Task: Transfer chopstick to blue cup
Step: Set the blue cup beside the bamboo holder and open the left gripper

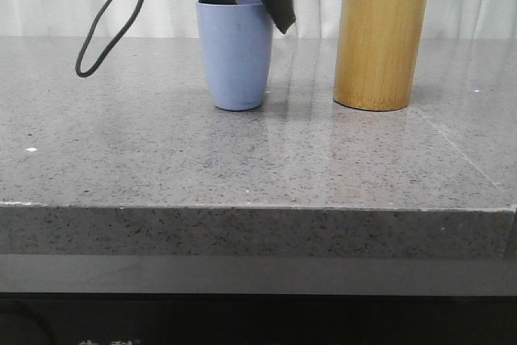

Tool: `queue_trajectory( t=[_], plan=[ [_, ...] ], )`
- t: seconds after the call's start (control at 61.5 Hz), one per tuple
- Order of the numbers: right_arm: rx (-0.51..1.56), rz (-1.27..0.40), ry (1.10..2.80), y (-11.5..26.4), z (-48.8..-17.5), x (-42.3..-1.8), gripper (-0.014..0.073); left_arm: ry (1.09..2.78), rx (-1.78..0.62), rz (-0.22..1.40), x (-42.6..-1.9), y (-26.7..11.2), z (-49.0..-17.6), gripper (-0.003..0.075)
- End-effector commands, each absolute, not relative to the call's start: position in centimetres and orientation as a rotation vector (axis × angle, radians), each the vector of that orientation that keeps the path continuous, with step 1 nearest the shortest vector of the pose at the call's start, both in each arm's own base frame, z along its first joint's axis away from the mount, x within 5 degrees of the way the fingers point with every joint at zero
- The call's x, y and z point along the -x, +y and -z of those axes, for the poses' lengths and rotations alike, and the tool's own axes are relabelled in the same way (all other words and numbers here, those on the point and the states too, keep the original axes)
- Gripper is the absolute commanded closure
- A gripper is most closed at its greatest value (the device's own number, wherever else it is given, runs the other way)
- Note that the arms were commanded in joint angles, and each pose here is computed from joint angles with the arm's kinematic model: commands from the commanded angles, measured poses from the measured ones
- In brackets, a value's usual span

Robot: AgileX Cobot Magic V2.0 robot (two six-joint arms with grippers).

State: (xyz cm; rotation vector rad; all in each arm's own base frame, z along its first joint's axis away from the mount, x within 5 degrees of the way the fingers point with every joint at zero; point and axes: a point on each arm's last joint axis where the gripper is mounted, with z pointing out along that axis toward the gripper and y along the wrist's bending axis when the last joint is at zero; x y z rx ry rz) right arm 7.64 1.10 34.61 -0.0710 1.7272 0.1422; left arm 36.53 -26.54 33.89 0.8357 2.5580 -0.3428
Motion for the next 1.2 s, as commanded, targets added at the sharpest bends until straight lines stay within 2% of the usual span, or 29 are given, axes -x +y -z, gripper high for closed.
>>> queue_trajectory(
  t=[0.0,0.325,0.537,0.635,0.716,1.009,1.058,1.188],
  plan=[
    [0.068,-0.129,1.633,1.0,-36.3,-7.8,-0.0047,2.474,-0.811,0.382,-35.4,-26.2,-37.2,0.0216],
    [0.068,-0.129,1.633,1.0,-36.3,-7.8,-0.0047,2.372,-0.789,0.416,-35.0,-26.0,-40.5,0.0217],
    [0.068,-0.129,1.633,1.0,-36.3,-7.8,-0.0047,2.318,-0.784,0.541,-34.2,-26.3,-42.3,0.0217],
    [0.068,-0.129,1.634,1.0,-36.3,-7.8,-0.0047,2.308,-0.783,0.549,-34.0,-26.2,-42.8,0.0233],
    [0.068,-0.129,1.634,1.0,-36.3,-7.8,-0.0047,2.304,-0.784,0.546,-33.9,-26.1,-42.9,0.0294],
    [0.068,-0.129,1.634,1.0,-36.3,-7.8,-0.0047,2.299,-0.789,0.508,-34.1,-25.9,-42.8,0.0700],
    [0.068,-0.129,1.635,1.0,-36.3,-7.8,-0.0047,2.298,-0.786,0.478,-34.3,-25.7,-42.8,0.0738],
    [0.069,-0.129,1.637,1.0,-36.2,-7.8,-0.0047,2.293,-0.774,0.372,-34.7,-25.1,-42.7,0.0739]
  ],
)
